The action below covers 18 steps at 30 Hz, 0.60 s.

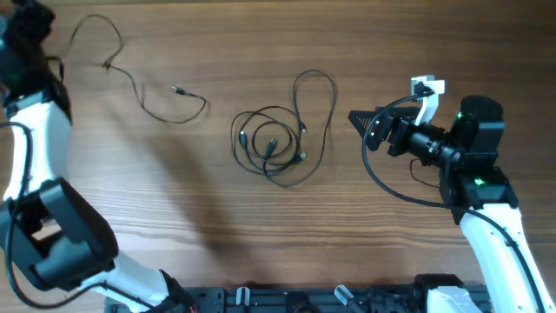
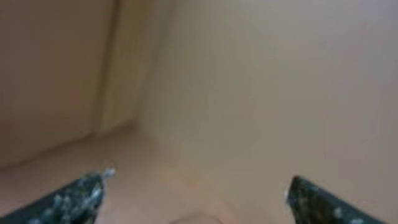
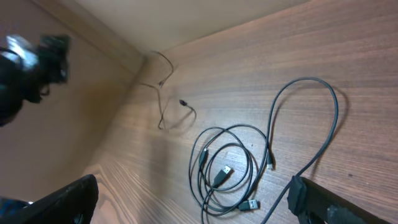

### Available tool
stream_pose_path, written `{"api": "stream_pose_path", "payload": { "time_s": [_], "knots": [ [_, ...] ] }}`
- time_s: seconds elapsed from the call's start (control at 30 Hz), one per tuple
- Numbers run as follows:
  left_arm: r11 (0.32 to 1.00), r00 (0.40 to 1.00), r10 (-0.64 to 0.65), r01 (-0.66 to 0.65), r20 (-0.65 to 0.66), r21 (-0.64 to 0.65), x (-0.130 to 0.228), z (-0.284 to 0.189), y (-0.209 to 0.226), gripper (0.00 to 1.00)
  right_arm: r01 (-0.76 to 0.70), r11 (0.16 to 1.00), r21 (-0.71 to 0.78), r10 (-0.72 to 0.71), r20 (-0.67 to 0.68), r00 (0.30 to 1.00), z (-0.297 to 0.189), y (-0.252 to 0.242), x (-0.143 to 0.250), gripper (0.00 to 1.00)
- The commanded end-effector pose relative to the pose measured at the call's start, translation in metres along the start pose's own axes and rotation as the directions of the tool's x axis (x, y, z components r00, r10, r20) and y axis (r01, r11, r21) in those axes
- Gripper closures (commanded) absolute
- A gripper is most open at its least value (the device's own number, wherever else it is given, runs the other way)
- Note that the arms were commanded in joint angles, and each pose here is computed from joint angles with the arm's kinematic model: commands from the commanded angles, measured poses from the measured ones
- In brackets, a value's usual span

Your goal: Untangle cables

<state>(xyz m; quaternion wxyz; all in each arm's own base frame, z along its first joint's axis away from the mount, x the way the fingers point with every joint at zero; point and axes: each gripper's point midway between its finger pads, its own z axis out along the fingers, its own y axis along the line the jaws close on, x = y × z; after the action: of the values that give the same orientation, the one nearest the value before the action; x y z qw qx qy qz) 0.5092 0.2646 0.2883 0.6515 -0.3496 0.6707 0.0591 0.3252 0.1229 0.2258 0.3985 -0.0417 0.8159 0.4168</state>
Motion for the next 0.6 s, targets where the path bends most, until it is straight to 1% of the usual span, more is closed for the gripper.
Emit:
{"api": "stream_pose_path", "payload": {
  "time_s": [0.0, 0.03, 0.07, 0.1, 0.13, 0.17, 0.2, 0.23, 0.27, 0.33, 0.4, 0.43, 0.47, 0.5, 0.53, 0.57],
  "knots": [
    [0.998, 0.991, 0.031, -0.039, -0.129, -0.055, 0.036, 0.005, 0.019, 0.00, 0.040, 0.999, -0.025, -0.040, 0.007, 0.999, 0.000, 0.008, -0.007, 0.00],
    [0.998, 0.987, 0.034, -0.042, -0.157, -0.048, 0.042, 0.004, 0.017, 0.00, 0.040, 0.999, -0.025, -0.040, 0.007, 0.999, 0.000, 0.008, -0.007, 0.00],
    [0.999, 0.971, 0.039, -0.036, -0.234, 0.015, 0.059, -0.002, 0.004, 0.00, 0.040, 0.999, -0.025, -0.040, 0.007, 0.999, 0.000, 0.008, -0.007, 0.00],
    [0.992, 0.941, 0.048, -0.006, -0.335, 0.124, 0.080, -0.012, -0.017, 0.00, 0.040, 0.999, -0.024, -0.040, 0.007, 0.999, 0.000, 0.008, -0.007, 0.00],
    [0.981, 0.913, 0.057, 0.025, -0.403, 0.194, 0.096, -0.020, -0.032, 0.00, 0.040, 0.999, -0.024, -0.040, 0.007, 0.999, 0.000, 0.008, -0.007, 0.00],
    [0.963, 0.867, 0.070, 0.071, -0.493, 0.261, 0.117, -0.034, -0.048, 0.00, 0.039, 0.999, -0.024, -0.039, 0.007, 0.999, 0.000, 0.008, -0.007, 0.00],
    [0.963, 0.816, 0.064, 0.101, -0.575, 0.250, 0.139, -0.045, -0.054, 0.00, 0.039, 0.999, -0.024, -0.039, 0.007, 0.999, 0.000, 0.008, -0.007, 0.00],
    [0.979, 0.767, 0.039, 0.099, -0.641, 0.177, 0.162, -0.054, -0.049, 0.00, 0.039, 0.999, -0.024, -0.039, 0.007, 0.999, 0.000, 0.008, -0.007, 0.00],
    [0.991, 0.734, 0.004, 0.087, -0.679, 0.099, 0.180, -0.060, -0.043, 0.00, 0.040, 0.999, -0.020, -0.039, 0.009, 0.999, 0.000, 0.007, -0.007, 0.00],
    [1.000, 0.693, -0.030, 0.021, -0.720, -0.020, 0.214, -0.070, -0.035, 0.00, 0.040, 0.999, 0.004, -0.040, 0.018, 0.999, 0.000, 0.003, -0.009, 0.00],
    [0.993, 0.679, 0.017, -0.096, -0.734, -0.066, 0.244, -0.073, -0.030, 0.00, 0.040, 0.999, 0.035, -0.041, 0.030, 0.999, 0.000, -0.002, -0.011, 0.00],
    [0.989, 0.670, 0.023, -0.124, -0.742, -0.080, 0.254, -0.075, -0.028, 0.00, 0.039, 0.998, 0.040, -0.040, 0.032, 0.999, 0.000, -0.003, -0.012, 0.00],
    [0.987, 0.660, 0.003, -0.124, -0.752, -0.105, 0.264, -0.077, -0.028, 0.00, 0.038, 0.998, 0.039, -0.040, 0.032, 0.999, 0.000, -0.003, -0.011, 0.00],
    [0.984, 0.643, -0.045, -0.104, -0.764, -0.145, 0.278, -0.080, -0.028, 0.00, 0.037, 0.999, 0.040, -0.038, 0.030, 0.999, 0.000, -0.003, -0.011, 0.00],
    [0.977, 0.643, -0.102, -0.079, -0.759, -0.198, 0.286, -0.080, -0.025, 0.00, 0.035, 0.999, 0.041, -0.036, 0.028, 0.999, 0.000, -0.003, -0.010, 0.00],
    [0.966, 0.655, -0.146, -0.069, -0.741, -0.251, 0.290, -0.077, -0.018, 0.00, 0.033, 0.999, 0.041, -0.034, 0.027, 0.999, 0.000, -0.003, -0.010, 0.00]
  ]
}}
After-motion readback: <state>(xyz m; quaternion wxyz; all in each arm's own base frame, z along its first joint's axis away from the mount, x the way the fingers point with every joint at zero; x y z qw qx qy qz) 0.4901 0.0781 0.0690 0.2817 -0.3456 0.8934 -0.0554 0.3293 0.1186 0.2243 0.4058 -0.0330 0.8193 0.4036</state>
